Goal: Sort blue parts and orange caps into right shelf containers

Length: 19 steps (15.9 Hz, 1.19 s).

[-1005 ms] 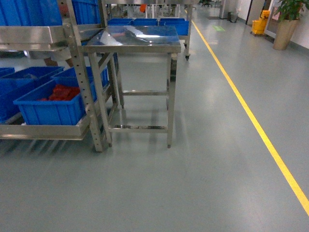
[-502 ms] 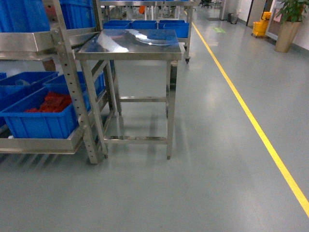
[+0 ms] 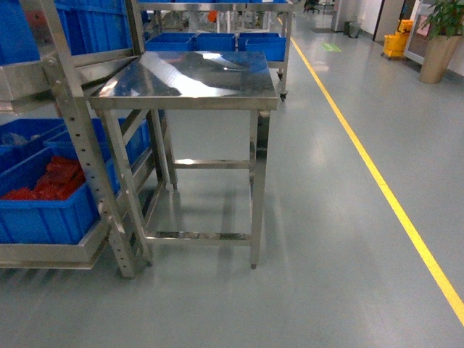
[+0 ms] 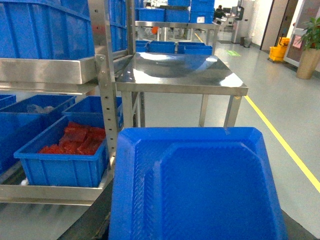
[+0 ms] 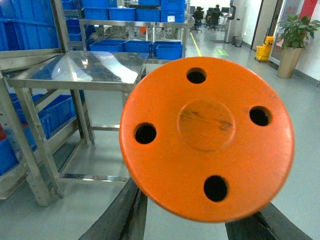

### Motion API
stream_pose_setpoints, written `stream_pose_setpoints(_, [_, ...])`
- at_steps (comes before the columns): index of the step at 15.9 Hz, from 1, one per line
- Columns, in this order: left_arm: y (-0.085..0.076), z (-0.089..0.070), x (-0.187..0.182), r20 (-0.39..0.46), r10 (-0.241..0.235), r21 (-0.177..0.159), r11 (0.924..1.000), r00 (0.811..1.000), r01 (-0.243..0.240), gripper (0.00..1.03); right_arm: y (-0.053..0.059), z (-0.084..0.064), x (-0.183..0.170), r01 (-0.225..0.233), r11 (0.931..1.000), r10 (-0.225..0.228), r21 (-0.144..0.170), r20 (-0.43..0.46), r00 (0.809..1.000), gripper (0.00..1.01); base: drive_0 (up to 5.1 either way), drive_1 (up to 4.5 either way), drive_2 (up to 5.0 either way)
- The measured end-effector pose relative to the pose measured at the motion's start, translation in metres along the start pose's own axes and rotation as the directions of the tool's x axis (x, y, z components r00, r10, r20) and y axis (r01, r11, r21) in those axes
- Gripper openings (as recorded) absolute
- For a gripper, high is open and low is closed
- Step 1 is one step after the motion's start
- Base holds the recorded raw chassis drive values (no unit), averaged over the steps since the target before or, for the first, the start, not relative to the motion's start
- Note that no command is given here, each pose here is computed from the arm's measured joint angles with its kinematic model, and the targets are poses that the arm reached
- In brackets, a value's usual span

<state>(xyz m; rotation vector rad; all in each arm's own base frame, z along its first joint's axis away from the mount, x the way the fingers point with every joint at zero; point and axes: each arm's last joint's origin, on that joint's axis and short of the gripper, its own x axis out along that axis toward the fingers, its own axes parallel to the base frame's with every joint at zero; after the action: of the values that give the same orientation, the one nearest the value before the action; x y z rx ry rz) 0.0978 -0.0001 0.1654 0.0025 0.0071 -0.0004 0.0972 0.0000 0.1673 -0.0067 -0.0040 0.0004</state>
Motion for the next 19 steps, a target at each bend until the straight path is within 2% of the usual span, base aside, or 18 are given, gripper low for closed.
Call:
stream_pose_setpoints(8, [0.0,0.0,0.0,0.0,-0.001,0.0,1.0,1.0,0.001,0.43,0.0,-0.0002,0.0,0.0,1.0,0.0,0.0,-0.002,1.0,0.38,0.0,4.34,-4.3])
stream_pose_setpoints(10, [0.0,-0.0003,0.0,-0.003,-0.001,0.0,1.0,1.0,0.001,0.43,0.0,-0.0008,0.0,0.0,1.0,0.0,0.0,-0.008,1.0,0.38,0.0,0.0,0.0])
stream_pose_setpoints(19, [0.0,0.0,0.0,0.0,0.0,0.0,1.0,1.0,0.0,0.43,-0.0001,0.0001,0.0,0.002,1.0,-0.002,0.0,0.001,1.0,0.38,-4.8,1.91,3.1])
